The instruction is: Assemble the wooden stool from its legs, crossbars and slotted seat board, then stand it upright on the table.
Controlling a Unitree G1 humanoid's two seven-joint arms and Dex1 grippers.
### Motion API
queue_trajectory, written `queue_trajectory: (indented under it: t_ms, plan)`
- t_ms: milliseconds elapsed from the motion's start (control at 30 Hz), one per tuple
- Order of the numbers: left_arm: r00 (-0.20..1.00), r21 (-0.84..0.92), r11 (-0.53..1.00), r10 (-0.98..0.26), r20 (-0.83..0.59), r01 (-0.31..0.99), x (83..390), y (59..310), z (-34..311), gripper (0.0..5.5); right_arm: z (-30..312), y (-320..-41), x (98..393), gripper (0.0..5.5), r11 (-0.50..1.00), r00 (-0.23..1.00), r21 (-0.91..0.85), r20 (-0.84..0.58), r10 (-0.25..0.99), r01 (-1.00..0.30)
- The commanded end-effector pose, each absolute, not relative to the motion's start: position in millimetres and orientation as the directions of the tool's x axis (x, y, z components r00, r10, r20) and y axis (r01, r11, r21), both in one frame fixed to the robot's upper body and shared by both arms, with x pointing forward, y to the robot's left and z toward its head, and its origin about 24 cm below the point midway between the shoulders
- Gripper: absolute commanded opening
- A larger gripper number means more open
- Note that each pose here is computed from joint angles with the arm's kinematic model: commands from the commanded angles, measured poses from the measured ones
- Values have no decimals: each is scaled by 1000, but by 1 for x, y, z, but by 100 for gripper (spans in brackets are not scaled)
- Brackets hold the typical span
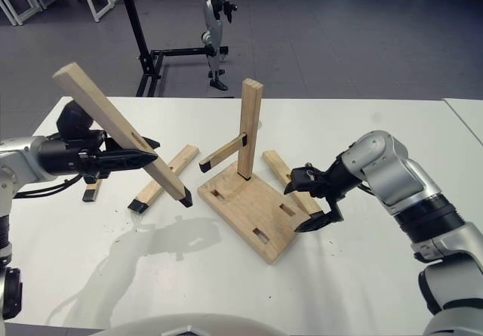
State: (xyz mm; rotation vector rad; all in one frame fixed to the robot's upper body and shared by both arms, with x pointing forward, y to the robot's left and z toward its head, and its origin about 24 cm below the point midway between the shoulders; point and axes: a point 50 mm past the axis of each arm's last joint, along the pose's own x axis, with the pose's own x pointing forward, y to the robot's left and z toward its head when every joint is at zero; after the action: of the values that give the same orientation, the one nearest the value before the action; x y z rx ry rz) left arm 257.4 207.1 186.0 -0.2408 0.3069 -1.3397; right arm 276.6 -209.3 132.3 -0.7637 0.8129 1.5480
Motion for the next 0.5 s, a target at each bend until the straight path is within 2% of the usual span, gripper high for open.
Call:
queue_trajectory:
  t_ms: [33,133,233,367,500]
  plan:
    - [306,-337,309,-950,-63,889,266,202,171,206,149,-198,286,550,-36,-13,-12,-782,624,-999]
    - [406,-306,404,-912,-57,862,273,187,151,206,164,-189,303,550,113,161,-115,-678,718,-987]
    - [418,-236,434,-901,-116,870,271,176,130,206,172,-185,312,550,238,294,-173,-579,761,-956]
    - [419,-208,445,-894,-159,871,263,168,111,206,180,-187,316,550,338,395,-204,-504,768,-919]
    - [475,-202,492,-870,-129,847,264,159,103,206,167,-196,315,550,428,470,-206,-510,721,-880]
